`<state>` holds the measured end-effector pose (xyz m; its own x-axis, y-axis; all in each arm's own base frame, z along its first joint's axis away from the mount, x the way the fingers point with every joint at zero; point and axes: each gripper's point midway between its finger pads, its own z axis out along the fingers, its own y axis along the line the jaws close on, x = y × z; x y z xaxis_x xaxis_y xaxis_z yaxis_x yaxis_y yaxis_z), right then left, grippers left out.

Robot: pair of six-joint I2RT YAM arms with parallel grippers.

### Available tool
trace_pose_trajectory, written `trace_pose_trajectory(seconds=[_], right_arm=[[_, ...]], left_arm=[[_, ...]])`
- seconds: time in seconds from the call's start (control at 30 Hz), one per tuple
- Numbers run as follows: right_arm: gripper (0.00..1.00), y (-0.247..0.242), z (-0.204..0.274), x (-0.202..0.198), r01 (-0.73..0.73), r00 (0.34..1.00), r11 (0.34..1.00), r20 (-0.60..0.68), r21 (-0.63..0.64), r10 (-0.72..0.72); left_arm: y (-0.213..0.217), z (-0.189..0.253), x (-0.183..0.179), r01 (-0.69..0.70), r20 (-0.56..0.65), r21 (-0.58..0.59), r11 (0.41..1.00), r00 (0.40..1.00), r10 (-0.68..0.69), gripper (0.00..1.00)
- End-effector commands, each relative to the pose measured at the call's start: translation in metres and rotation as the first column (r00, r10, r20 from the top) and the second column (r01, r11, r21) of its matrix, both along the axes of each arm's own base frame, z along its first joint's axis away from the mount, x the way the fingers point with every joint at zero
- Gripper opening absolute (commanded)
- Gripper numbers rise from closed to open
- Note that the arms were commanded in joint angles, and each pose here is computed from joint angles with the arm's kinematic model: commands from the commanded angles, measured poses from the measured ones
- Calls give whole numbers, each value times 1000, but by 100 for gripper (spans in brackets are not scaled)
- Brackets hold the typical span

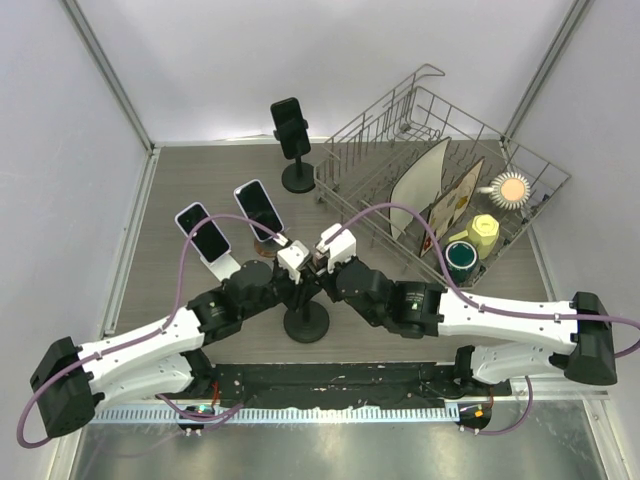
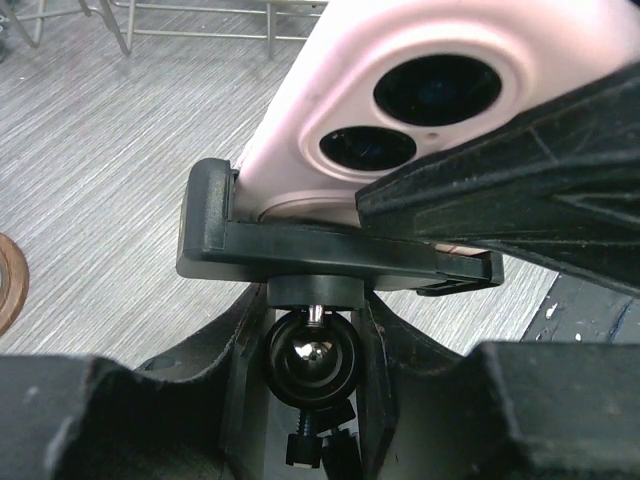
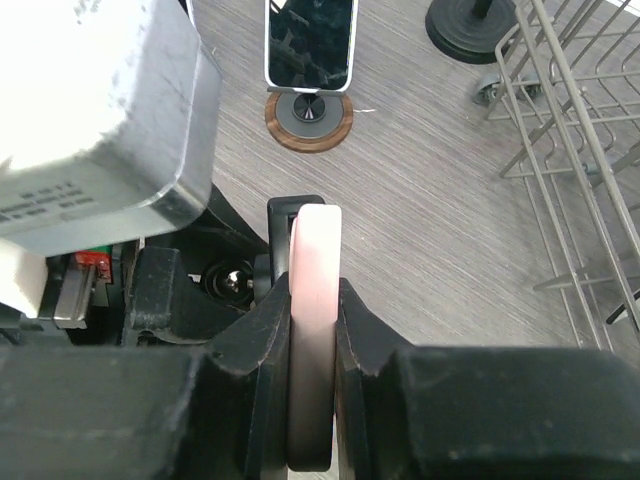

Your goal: Remove the phone from the phone stand

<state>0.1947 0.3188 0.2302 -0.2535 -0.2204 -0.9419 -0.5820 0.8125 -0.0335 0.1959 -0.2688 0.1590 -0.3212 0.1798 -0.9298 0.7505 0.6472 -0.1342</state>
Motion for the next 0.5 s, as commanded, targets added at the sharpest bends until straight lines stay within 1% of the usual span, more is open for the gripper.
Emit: trace_pose_trajectory(seconds=[0.0,0.03,0.07,0.13,0.17,0.23,0.27,0.3,0.37,0.43,0.47], right_arm=[[23,-6,33,1,23,998,987,47,158,-31],[28,-4,34,0,2,998,986,61,167,-12],[37,1,46,1,-13,996,974,87,224,-7],[43,-1,45,1,-30,992,970,122,241,0],[48,2,57,1,-42,989,953,148,300,-3],[51,0,54,0,-57,985,947,172,317,2],[52,2,63,1,-73,979,935,204,346,1],[53,1,58,1,-79,977,938,213,337,5],[54,2,62,1,-94,969,938,247,334,9],[53,5,54,1,-107,966,942,259,319,22],[53,6,57,1,-111,963,934,268,339,18]], left_arm=[[10,9,14,-88,46,-42,995,995,90,0],[8,9,13,-83,41,-54,995,995,86,0],[7,7,11,-83,25,-65,994,996,85,0],[5,11,10,-82,24,-95,992,996,84,0],[5,8,8,-86,10,-104,991,996,88,0],[4,11,9,-97,8,-136,986,995,99,0],[3,10,8,-97,0,-143,985,995,98,0],[1,13,8,-97,-8,-162,982,995,97,0],[-1,12,7,-95,-19,-172,981,996,93,0],[-5,16,6,-88,-28,-195,977,996,84,0],[-5,15,6,-88,-32,-199,976,996,83,0]])
